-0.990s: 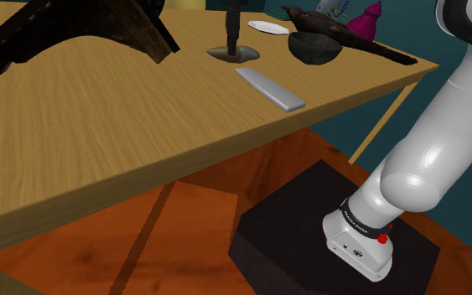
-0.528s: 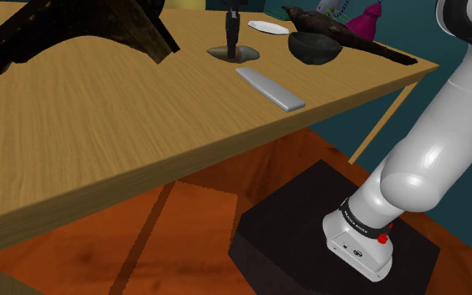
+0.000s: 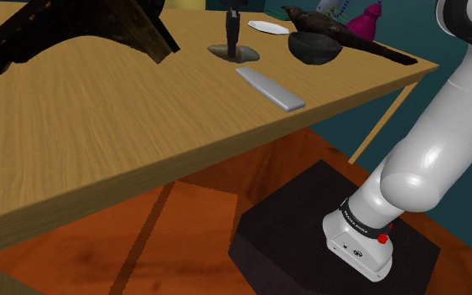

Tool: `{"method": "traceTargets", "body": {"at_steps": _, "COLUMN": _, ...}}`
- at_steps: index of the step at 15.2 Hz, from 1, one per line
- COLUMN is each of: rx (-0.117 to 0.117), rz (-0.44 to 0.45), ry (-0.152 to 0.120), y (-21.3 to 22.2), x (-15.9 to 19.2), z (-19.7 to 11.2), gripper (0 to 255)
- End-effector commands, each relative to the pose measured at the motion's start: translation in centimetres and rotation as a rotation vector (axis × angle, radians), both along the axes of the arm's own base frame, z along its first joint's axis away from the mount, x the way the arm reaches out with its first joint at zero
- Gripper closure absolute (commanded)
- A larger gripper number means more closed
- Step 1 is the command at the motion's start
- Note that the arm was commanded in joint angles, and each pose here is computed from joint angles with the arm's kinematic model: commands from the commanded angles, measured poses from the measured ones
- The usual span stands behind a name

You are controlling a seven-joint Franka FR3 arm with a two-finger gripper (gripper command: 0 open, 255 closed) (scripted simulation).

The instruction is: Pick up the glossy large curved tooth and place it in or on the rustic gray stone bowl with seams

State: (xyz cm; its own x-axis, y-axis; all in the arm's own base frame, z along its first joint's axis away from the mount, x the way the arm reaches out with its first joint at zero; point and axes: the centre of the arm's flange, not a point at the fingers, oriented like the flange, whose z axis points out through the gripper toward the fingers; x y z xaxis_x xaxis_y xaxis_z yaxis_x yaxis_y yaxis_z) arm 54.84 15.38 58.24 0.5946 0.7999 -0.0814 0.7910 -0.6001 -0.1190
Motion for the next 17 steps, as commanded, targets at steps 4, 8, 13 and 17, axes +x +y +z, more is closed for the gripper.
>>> {"method": "traceTargets", "body": {"at_steps": 4, "rx": 0.000, "rz": 0.000, "ry": 0.000, "y": 0.0, "x": 0.0, "z": 2.5, "gripper": 255}}
{"method": "traceTargets", "body": {"at_steps": 8, "rx": 0.000, "rz": 0.000, "ry": 0.000, "y": 0.0, "x": 0.0, "z": 4.6, "gripper": 255}}
{"method": "traceTargets", "body": {"at_steps": 13, "rx": 0.000, "rz": 0.000, "ry": 0.000, "y": 0.0, "x": 0.0, "z": 7.2, "gripper": 255}}
{"method": "traceTargets", "body": {"at_steps": 17, "rx": 0.000, "rz": 0.000, "ry": 0.000, "y": 0.0, "x": 0.0, "z": 9.3, "gripper": 255}}
